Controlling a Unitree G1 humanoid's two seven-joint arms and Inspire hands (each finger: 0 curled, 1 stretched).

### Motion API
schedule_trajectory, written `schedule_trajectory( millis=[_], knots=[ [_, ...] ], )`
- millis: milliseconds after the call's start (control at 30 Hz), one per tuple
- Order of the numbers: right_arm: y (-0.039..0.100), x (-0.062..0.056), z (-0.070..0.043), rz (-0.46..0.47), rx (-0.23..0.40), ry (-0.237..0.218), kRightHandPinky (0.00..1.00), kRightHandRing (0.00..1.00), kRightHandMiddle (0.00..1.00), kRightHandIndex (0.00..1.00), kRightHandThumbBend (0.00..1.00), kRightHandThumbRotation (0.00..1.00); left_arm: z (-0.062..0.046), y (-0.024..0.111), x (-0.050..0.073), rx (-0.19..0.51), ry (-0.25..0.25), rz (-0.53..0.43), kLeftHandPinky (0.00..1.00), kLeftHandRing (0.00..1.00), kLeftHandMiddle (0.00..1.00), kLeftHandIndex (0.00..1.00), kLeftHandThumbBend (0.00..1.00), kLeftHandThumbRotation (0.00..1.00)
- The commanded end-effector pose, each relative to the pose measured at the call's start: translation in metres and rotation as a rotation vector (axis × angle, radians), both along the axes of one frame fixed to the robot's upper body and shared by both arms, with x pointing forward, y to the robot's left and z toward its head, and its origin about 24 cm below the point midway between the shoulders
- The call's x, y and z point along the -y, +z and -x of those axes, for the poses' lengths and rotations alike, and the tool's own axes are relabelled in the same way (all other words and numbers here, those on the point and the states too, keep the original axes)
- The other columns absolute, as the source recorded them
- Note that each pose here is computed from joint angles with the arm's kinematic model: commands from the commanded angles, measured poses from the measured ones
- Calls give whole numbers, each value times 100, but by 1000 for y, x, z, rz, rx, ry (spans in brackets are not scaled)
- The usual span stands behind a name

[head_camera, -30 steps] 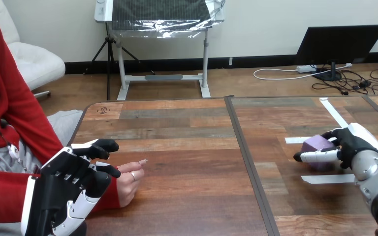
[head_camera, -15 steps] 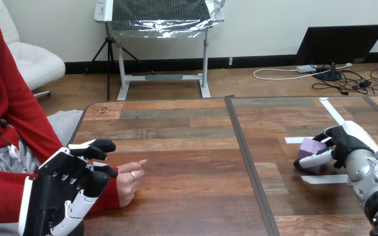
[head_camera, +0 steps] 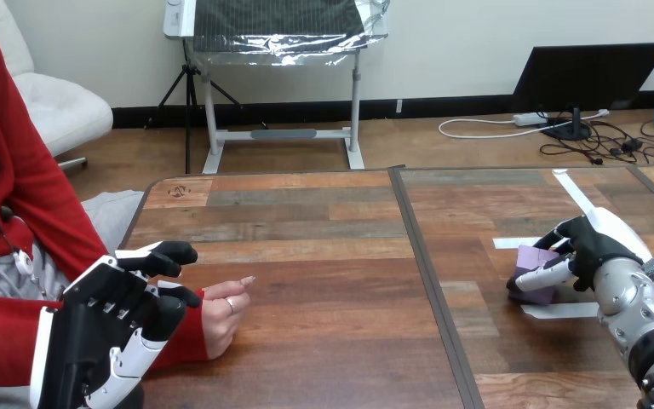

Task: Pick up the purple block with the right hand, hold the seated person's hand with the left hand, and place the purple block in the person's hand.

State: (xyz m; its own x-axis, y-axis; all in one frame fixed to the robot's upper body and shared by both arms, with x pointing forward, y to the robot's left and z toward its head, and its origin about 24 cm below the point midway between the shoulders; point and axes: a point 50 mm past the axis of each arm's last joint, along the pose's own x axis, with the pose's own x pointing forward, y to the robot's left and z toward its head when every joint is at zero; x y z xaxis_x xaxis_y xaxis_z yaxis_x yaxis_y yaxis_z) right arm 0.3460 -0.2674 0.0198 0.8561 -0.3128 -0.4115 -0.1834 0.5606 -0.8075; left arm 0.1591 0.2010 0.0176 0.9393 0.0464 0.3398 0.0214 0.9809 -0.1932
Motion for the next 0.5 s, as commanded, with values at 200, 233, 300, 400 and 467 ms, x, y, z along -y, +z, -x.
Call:
schedule_trajectory(
  millis=[200, 233, 300, 400, 467],
  knots=[
    [25, -12, -19, 29, 102, 53, 49, 59, 61, 56, 74, 0, 24, -9, 6, -63, 27, 43, 42, 68, 64, 47, 95, 41],
    [25, -12, -19, 29, 104, 54, 50, 59, 61, 55, 74, 0, 23, -9, 6, -62, 29, 40, 42, 69, 64, 47, 95, 41],
    [25, -12, -19, 28, 106, 56, 50, 59, 61, 55, 74, 0, 23, -9, 6, -61, 29, 34, 42, 69, 64, 47, 95, 41],
    [25, -11, -19, 42, 100, 59, 51, 59, 61, 54, 74, 0, 23, -9, 6, -62, 26, 39, 42, 69, 64, 47, 94, 41],
    [25, -11, -19, 35, 105, 56, 51, 58, 60, 54, 74, 0, 23, -9, 6, -60, 22, 42, 42, 69, 64, 47, 94, 41]
  ],
)
